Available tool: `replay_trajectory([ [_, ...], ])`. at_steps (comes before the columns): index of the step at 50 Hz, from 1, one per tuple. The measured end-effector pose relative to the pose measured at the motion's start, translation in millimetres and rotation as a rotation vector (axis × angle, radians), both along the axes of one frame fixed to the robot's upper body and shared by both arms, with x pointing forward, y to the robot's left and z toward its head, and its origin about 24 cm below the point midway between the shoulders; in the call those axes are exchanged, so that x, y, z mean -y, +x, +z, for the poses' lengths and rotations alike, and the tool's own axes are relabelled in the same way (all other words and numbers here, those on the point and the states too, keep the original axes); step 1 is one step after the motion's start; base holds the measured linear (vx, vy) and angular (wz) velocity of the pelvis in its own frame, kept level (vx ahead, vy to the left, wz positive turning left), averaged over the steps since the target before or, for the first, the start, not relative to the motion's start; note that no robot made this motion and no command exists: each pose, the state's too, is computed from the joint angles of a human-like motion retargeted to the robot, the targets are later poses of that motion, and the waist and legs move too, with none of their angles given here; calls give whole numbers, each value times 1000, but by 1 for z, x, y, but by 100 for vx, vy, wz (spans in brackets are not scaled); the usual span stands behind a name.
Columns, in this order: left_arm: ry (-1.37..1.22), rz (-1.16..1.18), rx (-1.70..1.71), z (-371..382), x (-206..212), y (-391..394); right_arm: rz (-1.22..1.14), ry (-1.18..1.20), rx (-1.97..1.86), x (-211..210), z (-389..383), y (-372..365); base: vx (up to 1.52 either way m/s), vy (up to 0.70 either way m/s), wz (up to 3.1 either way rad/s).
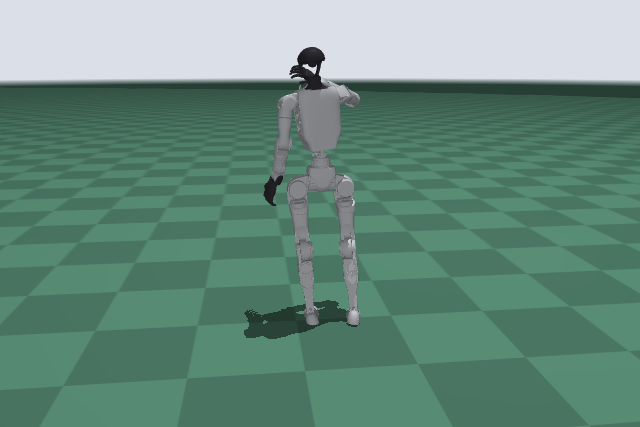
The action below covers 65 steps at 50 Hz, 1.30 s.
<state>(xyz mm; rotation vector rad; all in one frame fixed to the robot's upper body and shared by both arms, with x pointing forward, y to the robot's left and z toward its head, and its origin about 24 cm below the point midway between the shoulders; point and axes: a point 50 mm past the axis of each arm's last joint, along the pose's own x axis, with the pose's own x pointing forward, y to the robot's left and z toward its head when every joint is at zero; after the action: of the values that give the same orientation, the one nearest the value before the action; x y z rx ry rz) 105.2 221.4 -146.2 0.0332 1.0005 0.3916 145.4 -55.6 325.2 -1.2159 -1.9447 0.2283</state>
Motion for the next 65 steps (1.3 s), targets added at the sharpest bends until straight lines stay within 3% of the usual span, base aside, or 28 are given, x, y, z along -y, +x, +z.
replay_trajectory([
  [8,-25,127,82,8,-8,8,-19,-130,307,-29,24,-13,11,2,9],
  [17,29,185,209,24,-22,27,-516,-420,359,-15,10,101,7,1,27],
  [21,155,41,143,24,-37,30,-939,-493,305,40,4,174,2,0,4],
  [26,326,-23,55,23,-60,27,-1459,-549,164,161,-22,231,6,-3,-1],
  [30,341,15,-5,20,-71,16,-1844,-535,19,253,-34,228,12,-4,-2],
  [35,336,125,-78,14,-82,-17,-2123,-537,-64,322,-38,200,18,-5,21],
  [43,346,59,-296,4,-89,-84,-2333,-547,-98,371,-33,162,30,-16,19],
  [50,339,32,-350,3,-88,-98,-2429,-523,-111,391,-24,140,44,-25,-4],
  [58,296,77,-287,-1,-76,-76,-2374,-485,-80,383,-24,147,56,-23,-1],
  [65,206,-98,-220,-7,-46,-45,-2221,-357,-197,361,-33,161,51,-26,-29],
])
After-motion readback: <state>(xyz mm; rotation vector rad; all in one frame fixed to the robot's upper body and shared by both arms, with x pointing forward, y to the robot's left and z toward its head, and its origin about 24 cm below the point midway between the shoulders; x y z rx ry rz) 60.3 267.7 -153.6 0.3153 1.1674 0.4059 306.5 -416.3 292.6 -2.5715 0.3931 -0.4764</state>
